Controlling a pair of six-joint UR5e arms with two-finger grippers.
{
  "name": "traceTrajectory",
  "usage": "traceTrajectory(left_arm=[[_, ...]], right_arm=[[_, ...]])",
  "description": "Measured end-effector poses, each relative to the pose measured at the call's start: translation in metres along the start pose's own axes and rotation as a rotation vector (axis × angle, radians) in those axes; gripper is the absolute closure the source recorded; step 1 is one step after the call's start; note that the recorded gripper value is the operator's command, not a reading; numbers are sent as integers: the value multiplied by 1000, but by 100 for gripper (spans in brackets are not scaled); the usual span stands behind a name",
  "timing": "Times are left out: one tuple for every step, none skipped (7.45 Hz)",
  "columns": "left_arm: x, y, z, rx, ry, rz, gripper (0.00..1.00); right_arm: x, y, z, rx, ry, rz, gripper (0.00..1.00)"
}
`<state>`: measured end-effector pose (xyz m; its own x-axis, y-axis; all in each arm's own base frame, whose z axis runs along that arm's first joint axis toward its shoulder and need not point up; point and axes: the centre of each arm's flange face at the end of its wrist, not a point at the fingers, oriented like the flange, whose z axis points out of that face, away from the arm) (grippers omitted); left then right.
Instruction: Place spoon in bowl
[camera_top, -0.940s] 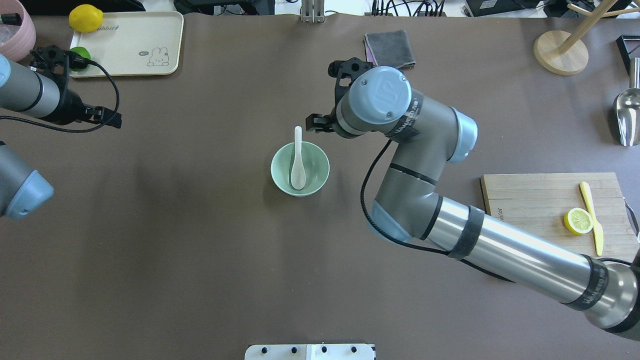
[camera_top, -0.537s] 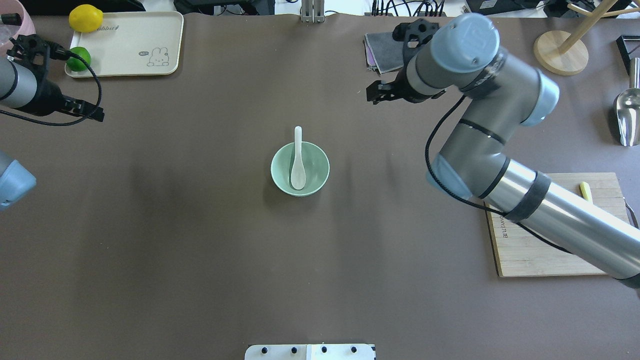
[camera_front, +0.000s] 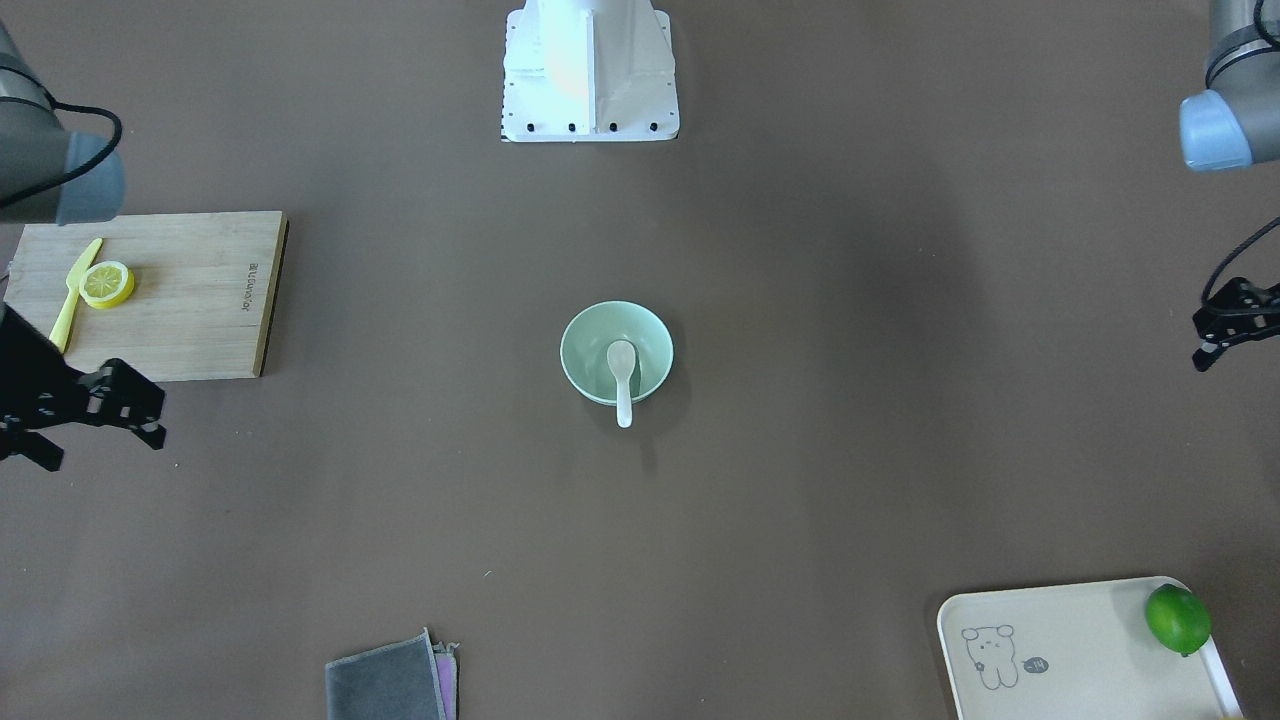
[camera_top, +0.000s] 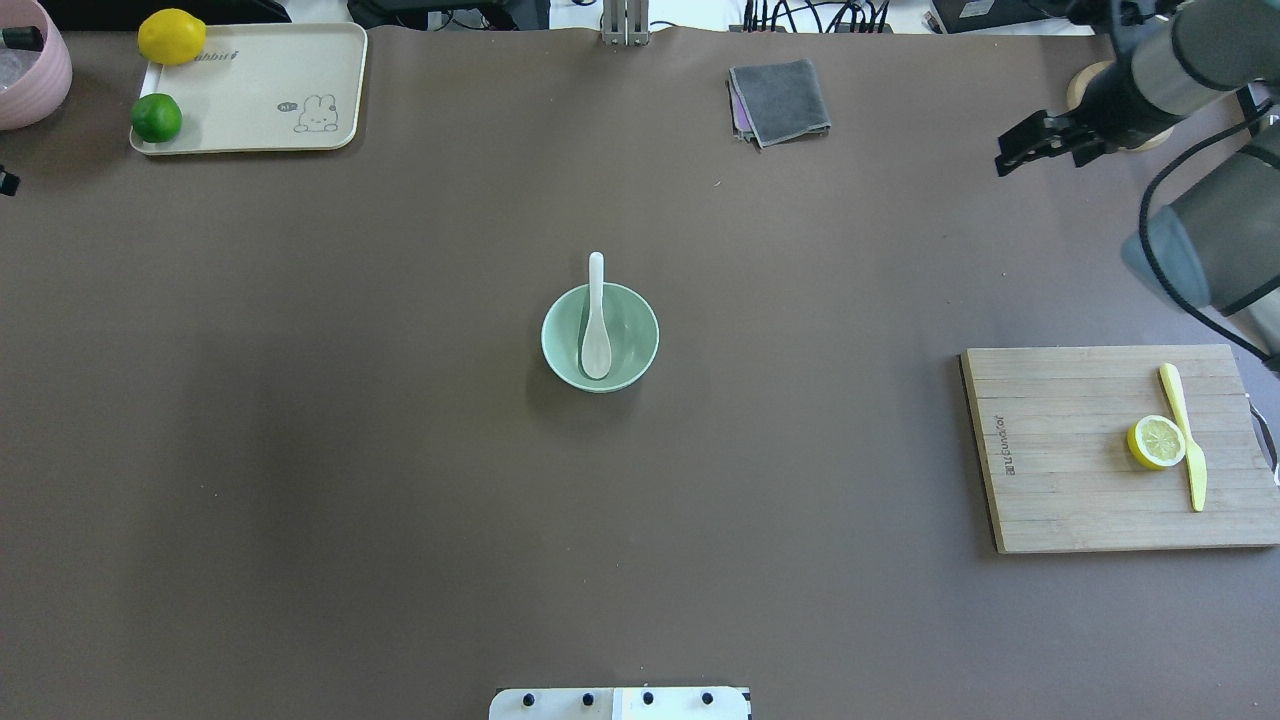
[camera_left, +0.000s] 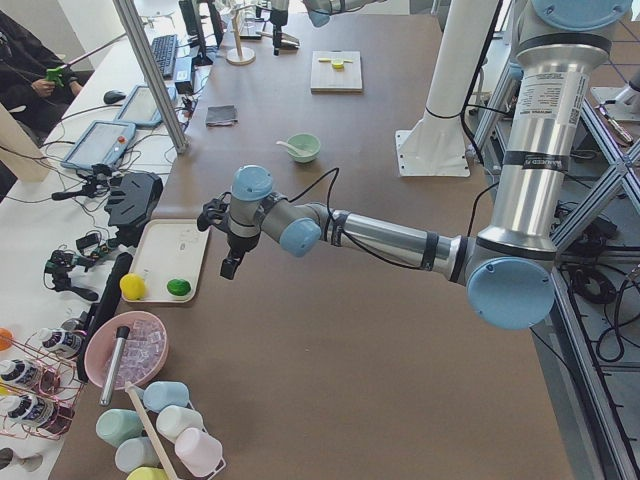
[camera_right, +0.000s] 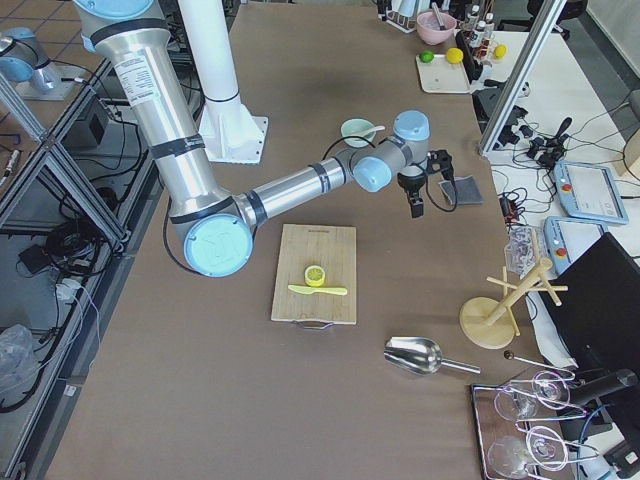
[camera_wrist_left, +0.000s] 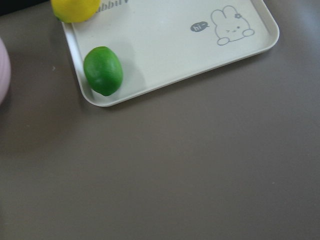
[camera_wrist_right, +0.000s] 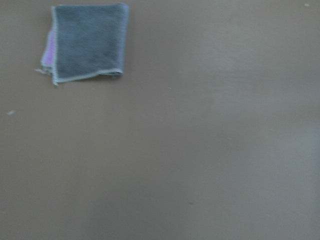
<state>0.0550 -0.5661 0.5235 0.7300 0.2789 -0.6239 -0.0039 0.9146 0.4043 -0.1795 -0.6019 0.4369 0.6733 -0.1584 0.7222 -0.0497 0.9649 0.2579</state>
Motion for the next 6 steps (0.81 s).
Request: traceTrajectory(left_arm=[[-23, 7, -17, -3, 17, -5, 2], [-41, 17, -27, -4, 27, 0, 2], [-54, 27, -32, -8, 27, -5, 2], [-65, 41, -32, -24, 34, -24, 2], [-73, 57, -30, -48, 54, -53, 2], [-80, 73, -29, -64, 70, -79, 2]], right_arm=[[55, 25, -12, -14, 9, 8, 0], [105, 56, -22, -29, 24, -2, 0], [152, 88, -31, -48, 32, -21, 0], [195, 117, -43, -61, 25, -26, 0], [233, 146, -54, -65, 23, -12, 0], [264, 177, -63, -69, 28, 12, 0]])
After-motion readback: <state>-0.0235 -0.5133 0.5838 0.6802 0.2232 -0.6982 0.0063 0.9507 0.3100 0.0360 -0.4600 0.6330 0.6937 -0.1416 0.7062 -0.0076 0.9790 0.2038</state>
